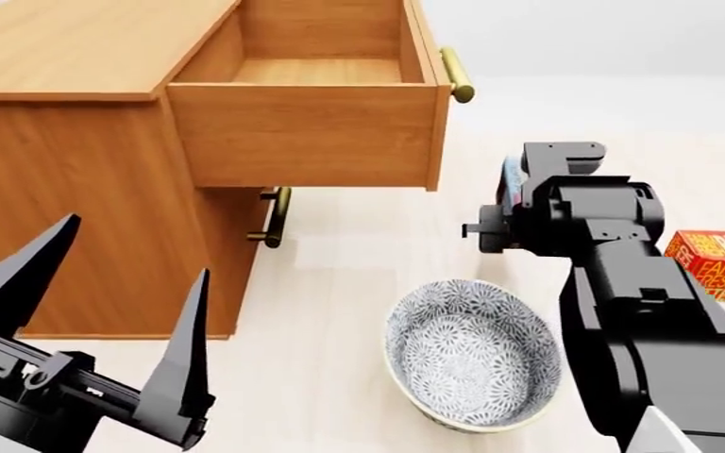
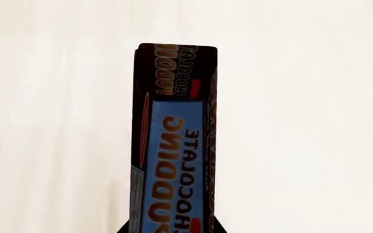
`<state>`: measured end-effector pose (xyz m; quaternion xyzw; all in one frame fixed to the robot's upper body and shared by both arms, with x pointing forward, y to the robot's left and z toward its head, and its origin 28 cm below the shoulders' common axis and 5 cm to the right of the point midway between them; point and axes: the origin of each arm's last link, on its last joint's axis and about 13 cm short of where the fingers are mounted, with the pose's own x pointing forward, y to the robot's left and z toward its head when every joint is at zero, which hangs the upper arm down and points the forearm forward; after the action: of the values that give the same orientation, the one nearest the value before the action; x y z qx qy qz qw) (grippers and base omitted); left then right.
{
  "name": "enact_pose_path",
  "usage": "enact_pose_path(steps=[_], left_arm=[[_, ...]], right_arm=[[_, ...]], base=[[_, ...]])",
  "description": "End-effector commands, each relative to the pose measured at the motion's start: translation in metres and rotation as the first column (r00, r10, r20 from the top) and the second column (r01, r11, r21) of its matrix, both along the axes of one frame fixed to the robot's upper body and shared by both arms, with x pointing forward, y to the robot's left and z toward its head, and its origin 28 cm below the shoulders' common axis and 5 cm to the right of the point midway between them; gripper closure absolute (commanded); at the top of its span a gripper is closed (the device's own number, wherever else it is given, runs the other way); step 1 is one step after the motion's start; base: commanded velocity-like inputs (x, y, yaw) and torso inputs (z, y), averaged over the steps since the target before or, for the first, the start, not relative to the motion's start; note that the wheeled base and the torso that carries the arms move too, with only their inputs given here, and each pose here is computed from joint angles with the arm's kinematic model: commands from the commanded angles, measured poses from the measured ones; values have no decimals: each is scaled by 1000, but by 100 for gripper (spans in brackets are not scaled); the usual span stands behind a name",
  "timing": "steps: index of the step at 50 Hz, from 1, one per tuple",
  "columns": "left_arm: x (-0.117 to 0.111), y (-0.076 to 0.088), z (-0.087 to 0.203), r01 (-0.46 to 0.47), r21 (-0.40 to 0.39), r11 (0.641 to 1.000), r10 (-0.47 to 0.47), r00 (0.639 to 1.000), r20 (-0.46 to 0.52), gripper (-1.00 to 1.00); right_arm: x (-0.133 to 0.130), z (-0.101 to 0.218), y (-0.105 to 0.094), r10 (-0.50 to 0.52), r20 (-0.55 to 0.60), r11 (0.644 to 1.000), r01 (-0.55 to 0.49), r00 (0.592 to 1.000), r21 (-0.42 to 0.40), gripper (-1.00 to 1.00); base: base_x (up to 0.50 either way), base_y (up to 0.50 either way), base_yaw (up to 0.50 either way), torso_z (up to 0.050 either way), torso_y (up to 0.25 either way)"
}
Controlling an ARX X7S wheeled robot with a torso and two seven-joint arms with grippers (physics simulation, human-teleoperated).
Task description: Put the chocolate pudding in the top drawer of the cabinet and close it.
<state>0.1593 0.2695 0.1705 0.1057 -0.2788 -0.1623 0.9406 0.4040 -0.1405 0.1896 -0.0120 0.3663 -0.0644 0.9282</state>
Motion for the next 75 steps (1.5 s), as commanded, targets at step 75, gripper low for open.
enact_pose_path(steps=[75], left_arm=[[-13,3,-1,17,31,999,-18,998,56,-100]], right_arm=[[22,85,13,87,387,996,-67,918,-65,100]], base=[[0,0,0,48,31]])
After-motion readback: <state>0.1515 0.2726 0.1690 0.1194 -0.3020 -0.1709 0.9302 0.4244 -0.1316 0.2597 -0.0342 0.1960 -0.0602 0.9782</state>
